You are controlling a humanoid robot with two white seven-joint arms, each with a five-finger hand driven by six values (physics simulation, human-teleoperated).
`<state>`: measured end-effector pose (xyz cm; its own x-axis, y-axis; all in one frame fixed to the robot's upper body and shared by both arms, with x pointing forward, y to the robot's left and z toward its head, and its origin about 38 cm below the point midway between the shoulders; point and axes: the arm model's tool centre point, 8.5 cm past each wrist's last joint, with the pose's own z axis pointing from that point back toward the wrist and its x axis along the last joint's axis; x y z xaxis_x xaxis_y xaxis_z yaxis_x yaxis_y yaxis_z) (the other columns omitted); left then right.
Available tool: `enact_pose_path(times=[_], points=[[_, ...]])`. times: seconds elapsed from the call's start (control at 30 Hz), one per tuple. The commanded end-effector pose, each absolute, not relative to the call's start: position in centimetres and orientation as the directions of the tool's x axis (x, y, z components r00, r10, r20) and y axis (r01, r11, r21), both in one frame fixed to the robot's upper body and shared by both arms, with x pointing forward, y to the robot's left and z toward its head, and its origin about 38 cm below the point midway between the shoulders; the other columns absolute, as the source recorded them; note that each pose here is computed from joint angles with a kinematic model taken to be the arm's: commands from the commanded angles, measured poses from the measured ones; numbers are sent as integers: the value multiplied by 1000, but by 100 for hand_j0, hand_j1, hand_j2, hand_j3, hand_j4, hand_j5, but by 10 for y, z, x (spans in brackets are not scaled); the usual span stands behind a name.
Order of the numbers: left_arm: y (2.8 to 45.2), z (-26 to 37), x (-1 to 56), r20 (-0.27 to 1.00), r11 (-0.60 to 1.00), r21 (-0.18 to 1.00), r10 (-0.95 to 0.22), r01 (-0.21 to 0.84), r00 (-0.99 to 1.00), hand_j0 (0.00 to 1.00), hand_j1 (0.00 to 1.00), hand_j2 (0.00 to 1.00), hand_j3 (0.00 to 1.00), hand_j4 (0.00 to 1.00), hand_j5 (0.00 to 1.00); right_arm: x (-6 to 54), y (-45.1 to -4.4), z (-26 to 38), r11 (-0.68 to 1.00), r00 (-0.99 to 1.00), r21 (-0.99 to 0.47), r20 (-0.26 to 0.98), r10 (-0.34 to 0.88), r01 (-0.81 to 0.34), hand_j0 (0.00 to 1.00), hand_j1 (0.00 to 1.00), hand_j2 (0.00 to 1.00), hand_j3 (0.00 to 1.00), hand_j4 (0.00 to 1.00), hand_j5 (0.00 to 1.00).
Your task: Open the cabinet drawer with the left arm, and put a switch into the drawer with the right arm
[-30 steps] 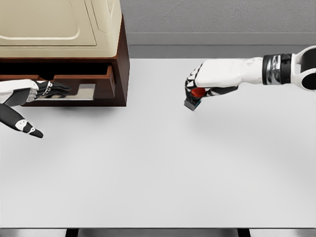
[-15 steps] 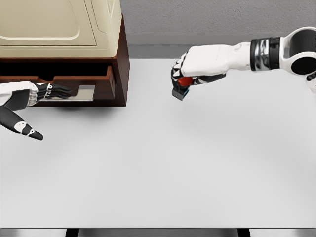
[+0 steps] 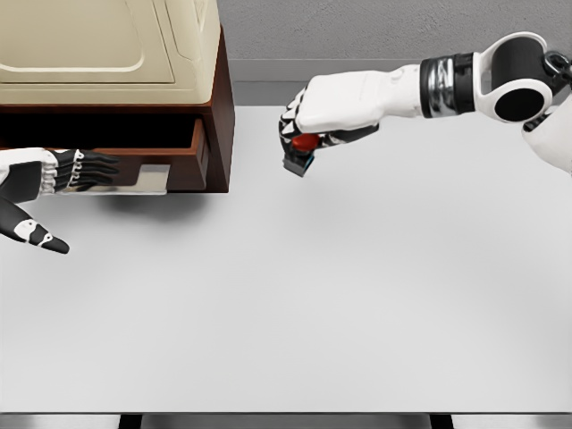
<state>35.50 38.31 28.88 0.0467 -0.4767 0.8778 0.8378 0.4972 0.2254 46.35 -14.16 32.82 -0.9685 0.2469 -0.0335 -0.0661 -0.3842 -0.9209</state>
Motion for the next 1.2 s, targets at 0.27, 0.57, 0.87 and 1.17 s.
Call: enact_pose_path(times=[0.27,0.57,0.87,1.17], points=[[389,278,351,848,483,245,-527,841,56,100,100,100,100,100,100,461,-113,339,-365,-980,-930,-43,194,-32,48,48,48,48,48,48],[391,273,349,846,488,233,-529,841,73,100,100,100,100,100,100,462,-98,350,-365,-983,-931,-62,173,-5,48,48,48,48,48,48],[392,273,348,848,492,225,-523,841,79,100,100,100,100,100,100,459,-90,366,-365,-984,-930,-97,151,36,48,48,48,48,48,48],[395,278,347,858,509,217,-506,833,87,100,100,100,100,100,100,453,-65,379,-349,-988,-934,-117,102,74,48,48,48,48,48,48]])
